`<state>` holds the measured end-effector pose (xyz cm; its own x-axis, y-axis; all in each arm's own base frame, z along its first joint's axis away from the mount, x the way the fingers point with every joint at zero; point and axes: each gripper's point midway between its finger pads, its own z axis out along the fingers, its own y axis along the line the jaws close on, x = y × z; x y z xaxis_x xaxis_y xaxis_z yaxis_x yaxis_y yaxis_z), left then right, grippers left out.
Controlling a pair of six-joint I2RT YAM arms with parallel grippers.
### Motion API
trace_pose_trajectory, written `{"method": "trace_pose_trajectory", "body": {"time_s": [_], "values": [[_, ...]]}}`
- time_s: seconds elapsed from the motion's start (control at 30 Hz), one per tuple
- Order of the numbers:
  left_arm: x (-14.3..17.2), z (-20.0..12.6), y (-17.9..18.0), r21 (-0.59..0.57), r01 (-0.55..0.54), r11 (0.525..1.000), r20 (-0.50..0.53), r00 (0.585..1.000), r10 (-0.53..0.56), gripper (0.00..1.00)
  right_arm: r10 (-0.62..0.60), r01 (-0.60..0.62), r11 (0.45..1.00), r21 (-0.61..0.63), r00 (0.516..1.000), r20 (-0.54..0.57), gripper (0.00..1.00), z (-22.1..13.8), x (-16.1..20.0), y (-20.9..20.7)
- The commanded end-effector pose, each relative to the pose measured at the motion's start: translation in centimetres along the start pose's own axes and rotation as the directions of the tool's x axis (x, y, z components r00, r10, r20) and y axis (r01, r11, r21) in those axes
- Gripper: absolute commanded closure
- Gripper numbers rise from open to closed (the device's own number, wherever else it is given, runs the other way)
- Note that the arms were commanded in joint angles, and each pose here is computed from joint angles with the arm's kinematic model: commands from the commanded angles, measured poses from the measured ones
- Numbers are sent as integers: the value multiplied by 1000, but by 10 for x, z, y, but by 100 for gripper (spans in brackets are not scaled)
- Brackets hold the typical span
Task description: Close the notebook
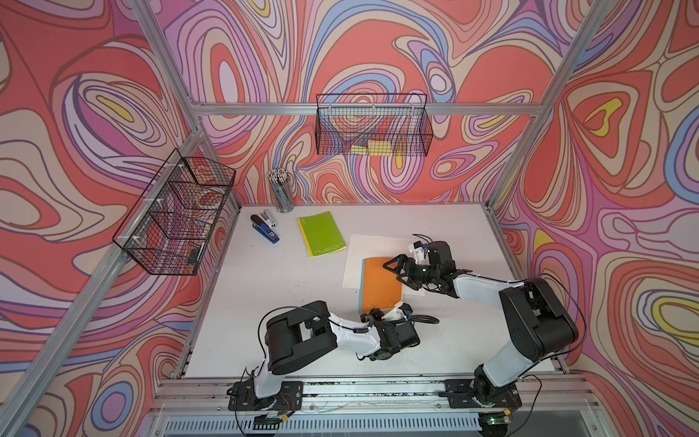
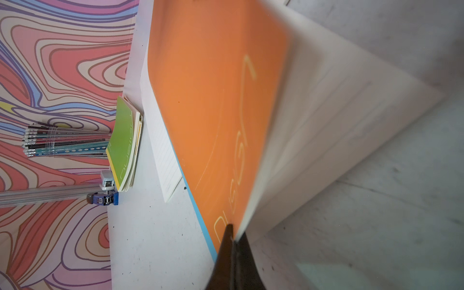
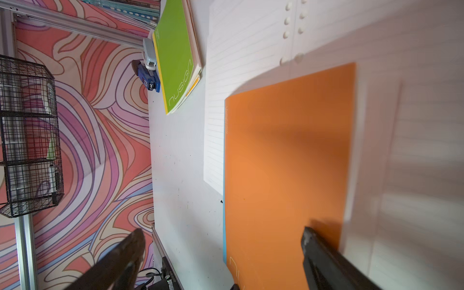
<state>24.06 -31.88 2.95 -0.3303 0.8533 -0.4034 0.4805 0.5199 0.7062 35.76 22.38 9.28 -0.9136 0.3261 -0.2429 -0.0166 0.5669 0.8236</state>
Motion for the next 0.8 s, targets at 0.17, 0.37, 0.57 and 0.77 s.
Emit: {"method": "trace_pose_trajectory", "body": {"time_s": [0.17,0.37,0.57,0.77], "values": [[-1,-7,8,-38,7,999,-10,1000,-7,80,-3,3,1000,29,1000,-7,2,7,5,-14],[-8,-18,10,-34,36,999,14,999,-35,71,4,-4,999,36,1000,-15,2,10,8,-21],[-16,-31,2,5,42,999,38,998,-42,62,0,0,999,46,1000,-18,2,11,8,-23],[-25,-57,-11,140,45,989,75,996,-56,53,1,0,999,51,1000,-20,2,12,8,-25]]}}
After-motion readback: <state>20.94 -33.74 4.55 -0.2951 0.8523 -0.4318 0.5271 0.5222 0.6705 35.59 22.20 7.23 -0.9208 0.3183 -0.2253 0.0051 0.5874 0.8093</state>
